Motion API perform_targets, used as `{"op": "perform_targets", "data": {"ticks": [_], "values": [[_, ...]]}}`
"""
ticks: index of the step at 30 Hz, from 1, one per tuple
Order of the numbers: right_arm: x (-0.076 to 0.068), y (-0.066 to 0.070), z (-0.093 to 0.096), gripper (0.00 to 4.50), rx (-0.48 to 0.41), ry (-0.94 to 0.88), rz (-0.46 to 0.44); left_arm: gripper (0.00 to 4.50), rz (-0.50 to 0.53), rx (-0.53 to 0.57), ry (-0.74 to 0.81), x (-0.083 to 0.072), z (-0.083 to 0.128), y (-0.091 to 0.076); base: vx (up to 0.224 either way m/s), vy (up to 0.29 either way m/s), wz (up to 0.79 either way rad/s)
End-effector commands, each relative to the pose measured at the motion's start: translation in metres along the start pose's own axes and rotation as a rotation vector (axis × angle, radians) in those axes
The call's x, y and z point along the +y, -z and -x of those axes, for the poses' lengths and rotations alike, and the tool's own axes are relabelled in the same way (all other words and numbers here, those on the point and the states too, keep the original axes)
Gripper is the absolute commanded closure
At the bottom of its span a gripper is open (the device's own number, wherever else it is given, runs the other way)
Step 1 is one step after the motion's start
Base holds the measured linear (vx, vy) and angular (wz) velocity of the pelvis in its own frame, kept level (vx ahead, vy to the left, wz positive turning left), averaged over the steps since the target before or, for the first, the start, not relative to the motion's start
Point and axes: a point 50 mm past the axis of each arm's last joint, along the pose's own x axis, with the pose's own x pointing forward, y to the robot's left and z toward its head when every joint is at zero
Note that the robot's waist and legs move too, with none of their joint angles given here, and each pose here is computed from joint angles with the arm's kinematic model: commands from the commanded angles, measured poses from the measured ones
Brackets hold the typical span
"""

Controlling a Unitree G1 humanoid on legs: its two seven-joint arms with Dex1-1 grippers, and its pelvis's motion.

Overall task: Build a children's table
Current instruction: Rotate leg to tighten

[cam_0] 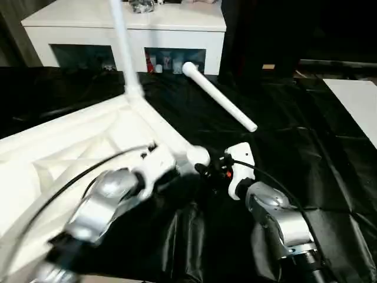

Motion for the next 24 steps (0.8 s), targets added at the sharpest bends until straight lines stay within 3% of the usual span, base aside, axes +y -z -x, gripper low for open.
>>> {"op": "perform_targets", "data": {"ticks": [1,5,11,18,24], "values": [[-0.002,-0.001,0.002,0.43,0.003,0.015,-0.002,4.5,-0.008,0.043,0.183,-0.025,-0.006,0.014,0.0,0.0,0.0],[-0.003,0.0,0.003,0.43,0.008,0.02,0.01,4.5,-0.011,0.016,0.201,-0.023,0.003,0.014,0.0,0.0,0.0],[-0.006,-0.002,0.003,0.43,0.012,0.023,0.02,4.5,-0.156,0.083,0.095,0.008,0.023,0.028,0.0,0.0,0.0],[-0.005,-0.002,0.004,0.43,0.019,0.018,0.025,4.5,-0.161,0.075,0.08,0.023,0.039,0.032,0.0,0.0,0.0],[-0.006,-0.002,0.003,0.43,0.024,0.02,0.028,4.5,-0.188,0.131,0.056,0.045,0.063,0.043,0.0,0.0,0.0]]}}
